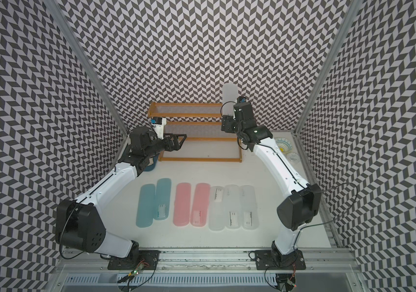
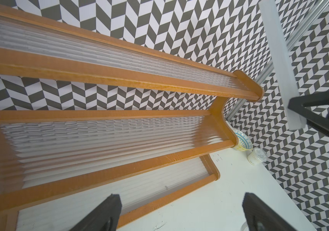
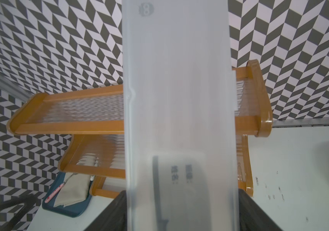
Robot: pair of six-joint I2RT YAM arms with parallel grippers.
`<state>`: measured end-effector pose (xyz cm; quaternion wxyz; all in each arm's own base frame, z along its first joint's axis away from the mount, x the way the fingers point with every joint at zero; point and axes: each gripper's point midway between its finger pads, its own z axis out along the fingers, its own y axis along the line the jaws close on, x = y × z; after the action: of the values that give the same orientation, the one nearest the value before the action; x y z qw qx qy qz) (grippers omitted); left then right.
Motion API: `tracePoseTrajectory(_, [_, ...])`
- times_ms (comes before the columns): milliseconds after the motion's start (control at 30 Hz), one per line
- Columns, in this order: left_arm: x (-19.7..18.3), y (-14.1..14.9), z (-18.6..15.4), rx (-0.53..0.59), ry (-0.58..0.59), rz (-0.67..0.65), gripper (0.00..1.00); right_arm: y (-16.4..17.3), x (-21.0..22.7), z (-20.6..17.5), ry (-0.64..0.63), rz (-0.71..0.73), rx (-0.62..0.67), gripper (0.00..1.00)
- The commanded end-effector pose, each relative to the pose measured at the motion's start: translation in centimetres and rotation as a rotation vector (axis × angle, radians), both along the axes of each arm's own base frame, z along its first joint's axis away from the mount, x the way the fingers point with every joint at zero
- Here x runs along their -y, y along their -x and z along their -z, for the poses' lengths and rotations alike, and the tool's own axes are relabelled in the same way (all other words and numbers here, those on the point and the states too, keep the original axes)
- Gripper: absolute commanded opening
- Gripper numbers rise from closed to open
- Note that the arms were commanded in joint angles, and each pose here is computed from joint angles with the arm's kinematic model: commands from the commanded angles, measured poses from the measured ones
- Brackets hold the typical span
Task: Place the pencil cases on the shelf according to color
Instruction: Place the pencil case on the shelf.
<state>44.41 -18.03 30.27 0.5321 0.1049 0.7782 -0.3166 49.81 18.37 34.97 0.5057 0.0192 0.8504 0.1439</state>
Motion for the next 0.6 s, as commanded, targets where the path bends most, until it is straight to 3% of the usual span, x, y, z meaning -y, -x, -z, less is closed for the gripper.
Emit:
tracePoseTrajectory(0, [0.4, 0.7, -2.3, 0.067, 0.005, 0.02, 0.99, -1.6, 0.8, -1.8, -0.009, 0.018, 0.052, 0.74])
tracePoseTrajectory(167, [0.3, 0.8, -2.6, 0.075, 0.011, 0.021, 1.0, -3.1, 1.2, -0.6, 0.004, 0.02, 0.023, 0.75])
tracePoseTrajectory(400, [-0.2, 0.4, -2.3, 0.063, 0.004, -0.02, 1.0, -3.5, 1.1, 0.4, -0.011, 0.024, -0.02, 0.86])
tracePoseTrajectory(567, [-0.4, 0.3, -2.2, 0.063, -0.004, -0.033, 0.99, -3.4, 1.0, 0.0, -0.019, 0.019, -0.014, 0.89])
